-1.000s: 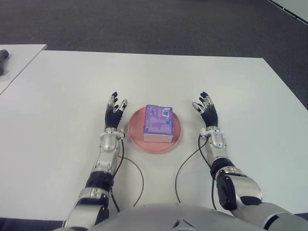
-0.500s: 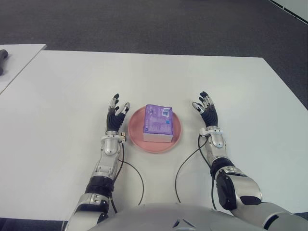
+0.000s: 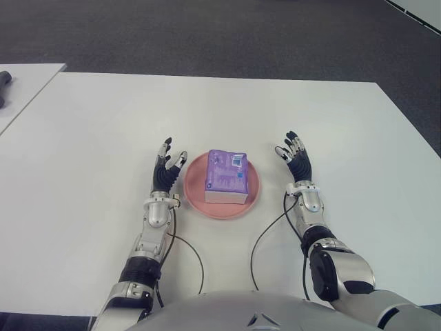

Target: Put the tissue paper into the plate.

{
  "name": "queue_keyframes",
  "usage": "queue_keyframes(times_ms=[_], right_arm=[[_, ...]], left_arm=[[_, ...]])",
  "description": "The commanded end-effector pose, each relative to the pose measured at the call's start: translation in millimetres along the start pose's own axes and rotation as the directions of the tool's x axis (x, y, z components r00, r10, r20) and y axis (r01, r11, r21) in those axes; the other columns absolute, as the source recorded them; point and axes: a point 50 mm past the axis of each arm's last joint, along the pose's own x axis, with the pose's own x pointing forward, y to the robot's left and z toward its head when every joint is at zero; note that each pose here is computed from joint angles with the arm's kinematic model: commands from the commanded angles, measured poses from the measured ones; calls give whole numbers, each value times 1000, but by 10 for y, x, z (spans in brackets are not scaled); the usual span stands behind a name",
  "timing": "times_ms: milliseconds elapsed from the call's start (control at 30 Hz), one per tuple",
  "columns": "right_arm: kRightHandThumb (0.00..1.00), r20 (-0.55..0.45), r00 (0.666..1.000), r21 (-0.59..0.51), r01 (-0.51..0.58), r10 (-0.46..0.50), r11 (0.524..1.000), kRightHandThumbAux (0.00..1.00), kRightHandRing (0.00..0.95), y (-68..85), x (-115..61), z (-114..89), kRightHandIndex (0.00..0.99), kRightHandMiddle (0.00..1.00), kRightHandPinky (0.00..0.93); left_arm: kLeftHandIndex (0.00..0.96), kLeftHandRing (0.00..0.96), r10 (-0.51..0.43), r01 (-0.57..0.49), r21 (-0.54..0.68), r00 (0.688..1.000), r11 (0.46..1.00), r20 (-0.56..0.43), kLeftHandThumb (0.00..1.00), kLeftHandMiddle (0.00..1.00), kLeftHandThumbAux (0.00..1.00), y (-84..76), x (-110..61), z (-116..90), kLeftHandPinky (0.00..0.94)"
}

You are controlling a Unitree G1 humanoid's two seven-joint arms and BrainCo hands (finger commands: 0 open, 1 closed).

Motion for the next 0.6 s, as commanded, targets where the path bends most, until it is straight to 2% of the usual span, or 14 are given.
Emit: queue_keyframes(times_ms=[33, 600], right_arm=[[48, -140, 990, 23, 14, -11, 1000, 587, 0, -1, -215, -276, 0, 0, 0], [48, -140, 990, 24, 14, -11, 1000, 587, 0, -8, -217, -277, 0, 0, 0]], left_arm=[[0, 0, -11, 11, 36, 1000, 999, -25, 0, 0, 445, 6, -47, -53, 0], [0, 0, -9, 10, 57, 999, 998, -32, 0, 0, 439, 44, -55, -74, 0]])
